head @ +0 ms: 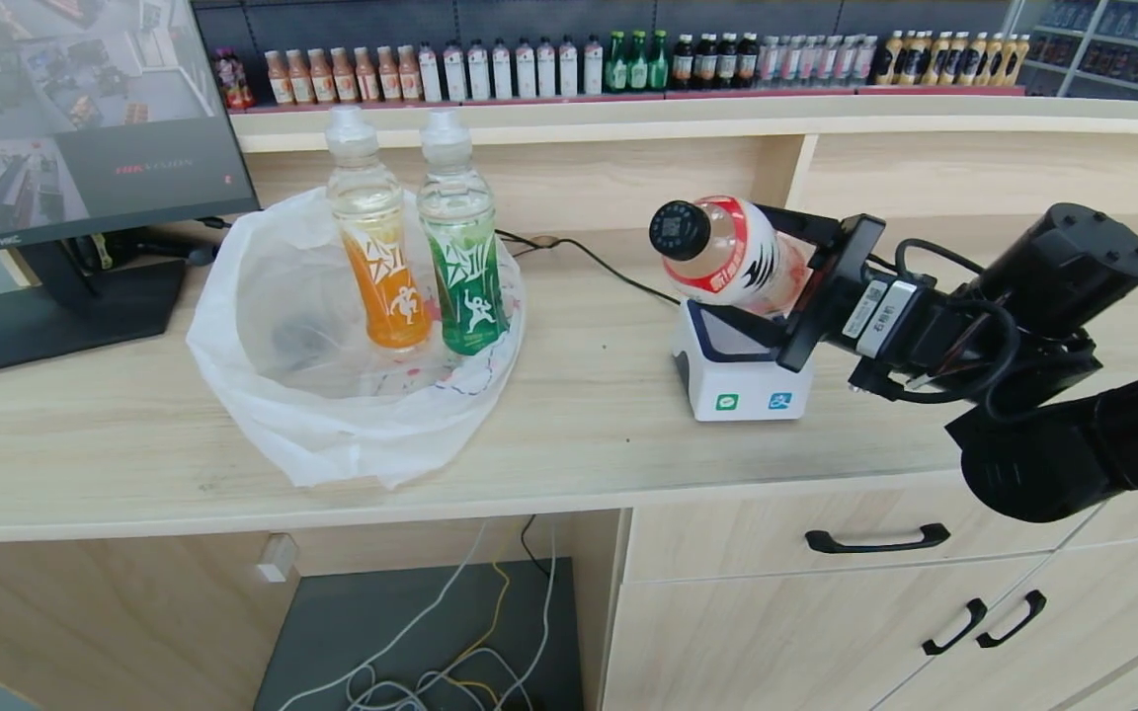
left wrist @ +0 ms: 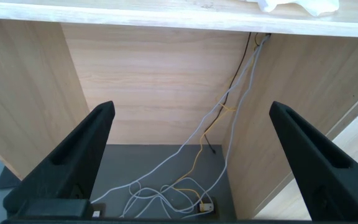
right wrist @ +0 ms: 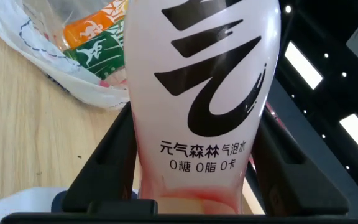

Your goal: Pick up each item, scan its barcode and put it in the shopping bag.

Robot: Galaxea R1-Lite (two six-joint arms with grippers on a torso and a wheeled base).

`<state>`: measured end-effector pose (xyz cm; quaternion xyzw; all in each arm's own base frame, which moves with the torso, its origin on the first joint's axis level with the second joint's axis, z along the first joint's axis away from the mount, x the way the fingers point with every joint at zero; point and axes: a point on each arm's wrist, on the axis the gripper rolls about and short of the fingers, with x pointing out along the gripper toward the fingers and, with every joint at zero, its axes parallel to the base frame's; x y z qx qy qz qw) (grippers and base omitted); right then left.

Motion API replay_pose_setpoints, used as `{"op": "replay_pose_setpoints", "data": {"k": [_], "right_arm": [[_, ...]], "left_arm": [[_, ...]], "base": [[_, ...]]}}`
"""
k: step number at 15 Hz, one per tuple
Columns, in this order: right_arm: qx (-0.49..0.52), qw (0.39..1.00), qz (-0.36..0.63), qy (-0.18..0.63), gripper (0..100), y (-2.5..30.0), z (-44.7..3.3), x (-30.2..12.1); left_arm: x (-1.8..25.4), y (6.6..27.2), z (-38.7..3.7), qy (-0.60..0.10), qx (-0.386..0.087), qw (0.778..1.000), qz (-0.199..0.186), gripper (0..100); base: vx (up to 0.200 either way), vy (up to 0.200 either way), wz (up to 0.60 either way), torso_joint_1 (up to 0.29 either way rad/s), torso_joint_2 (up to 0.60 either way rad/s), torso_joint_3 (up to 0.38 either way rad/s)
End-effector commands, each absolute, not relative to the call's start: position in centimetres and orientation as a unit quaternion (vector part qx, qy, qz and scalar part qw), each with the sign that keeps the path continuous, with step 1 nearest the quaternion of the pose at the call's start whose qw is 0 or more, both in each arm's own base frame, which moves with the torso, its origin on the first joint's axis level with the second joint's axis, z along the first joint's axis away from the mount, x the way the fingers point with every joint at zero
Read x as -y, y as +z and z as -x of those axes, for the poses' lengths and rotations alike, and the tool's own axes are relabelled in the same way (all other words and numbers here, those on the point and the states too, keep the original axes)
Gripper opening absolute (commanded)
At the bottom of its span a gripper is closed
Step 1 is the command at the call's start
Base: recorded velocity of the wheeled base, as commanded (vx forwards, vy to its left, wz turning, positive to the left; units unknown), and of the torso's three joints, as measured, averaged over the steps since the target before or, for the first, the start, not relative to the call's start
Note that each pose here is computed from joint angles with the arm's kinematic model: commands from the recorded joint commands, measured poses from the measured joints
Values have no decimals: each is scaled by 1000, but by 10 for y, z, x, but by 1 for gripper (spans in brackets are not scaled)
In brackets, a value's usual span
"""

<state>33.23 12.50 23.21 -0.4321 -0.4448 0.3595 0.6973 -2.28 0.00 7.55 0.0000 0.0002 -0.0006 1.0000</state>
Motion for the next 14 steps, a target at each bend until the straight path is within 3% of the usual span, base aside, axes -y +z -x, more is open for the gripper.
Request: {"op": "replay_pose_setpoints", "data": {"k": [1, 14], "right_arm": [[440, 698, 432, 364, 0, 227, -335, -126], [442, 694, 436, 366, 0, 223, -337, -130]], "left_arm": [[0, 75, 23, -1, 0, 1000, 0, 100], [0, 75, 23, -1, 0, 1000, 0, 100]], "base": [[0, 0, 0, 0, 0, 0], [0, 0, 0, 0, 0, 0]]}}
